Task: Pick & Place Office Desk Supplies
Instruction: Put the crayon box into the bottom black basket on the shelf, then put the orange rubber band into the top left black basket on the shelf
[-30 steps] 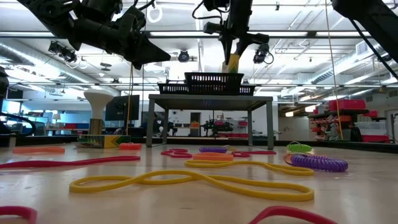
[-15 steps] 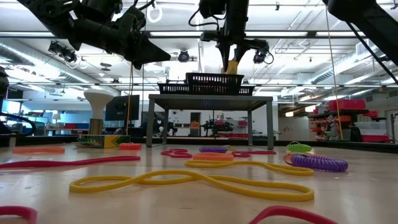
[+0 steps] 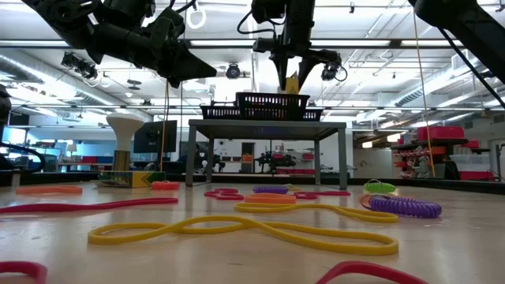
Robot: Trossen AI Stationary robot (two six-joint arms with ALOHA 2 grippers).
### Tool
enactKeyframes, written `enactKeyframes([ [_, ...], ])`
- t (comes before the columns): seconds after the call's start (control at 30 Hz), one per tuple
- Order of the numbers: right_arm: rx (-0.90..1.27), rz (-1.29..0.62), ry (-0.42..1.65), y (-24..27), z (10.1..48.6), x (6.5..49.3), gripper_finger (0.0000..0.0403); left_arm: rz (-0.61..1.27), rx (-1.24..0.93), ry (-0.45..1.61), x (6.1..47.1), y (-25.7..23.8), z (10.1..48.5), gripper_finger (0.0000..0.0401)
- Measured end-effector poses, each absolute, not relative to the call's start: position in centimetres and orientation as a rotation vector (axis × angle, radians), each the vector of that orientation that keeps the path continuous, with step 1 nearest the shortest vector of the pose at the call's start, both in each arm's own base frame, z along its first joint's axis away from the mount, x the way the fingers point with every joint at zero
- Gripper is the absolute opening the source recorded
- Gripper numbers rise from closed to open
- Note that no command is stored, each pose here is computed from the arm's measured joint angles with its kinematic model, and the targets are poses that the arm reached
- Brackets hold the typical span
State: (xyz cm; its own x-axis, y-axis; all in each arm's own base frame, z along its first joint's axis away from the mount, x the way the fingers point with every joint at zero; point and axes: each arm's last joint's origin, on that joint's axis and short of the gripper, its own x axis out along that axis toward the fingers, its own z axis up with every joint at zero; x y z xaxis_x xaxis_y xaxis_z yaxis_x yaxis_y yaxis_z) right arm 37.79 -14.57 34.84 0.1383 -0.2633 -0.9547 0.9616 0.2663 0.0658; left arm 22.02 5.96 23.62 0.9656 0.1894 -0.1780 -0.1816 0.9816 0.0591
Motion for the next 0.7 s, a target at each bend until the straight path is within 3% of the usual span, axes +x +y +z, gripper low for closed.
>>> enactKeyframes([
  [0.7,0.812,-0.994,1.084,-14.38,34.94,37.79,0.0254,0.188,0.042,0.184,22.02,5.96,23.62,0.0013],
])
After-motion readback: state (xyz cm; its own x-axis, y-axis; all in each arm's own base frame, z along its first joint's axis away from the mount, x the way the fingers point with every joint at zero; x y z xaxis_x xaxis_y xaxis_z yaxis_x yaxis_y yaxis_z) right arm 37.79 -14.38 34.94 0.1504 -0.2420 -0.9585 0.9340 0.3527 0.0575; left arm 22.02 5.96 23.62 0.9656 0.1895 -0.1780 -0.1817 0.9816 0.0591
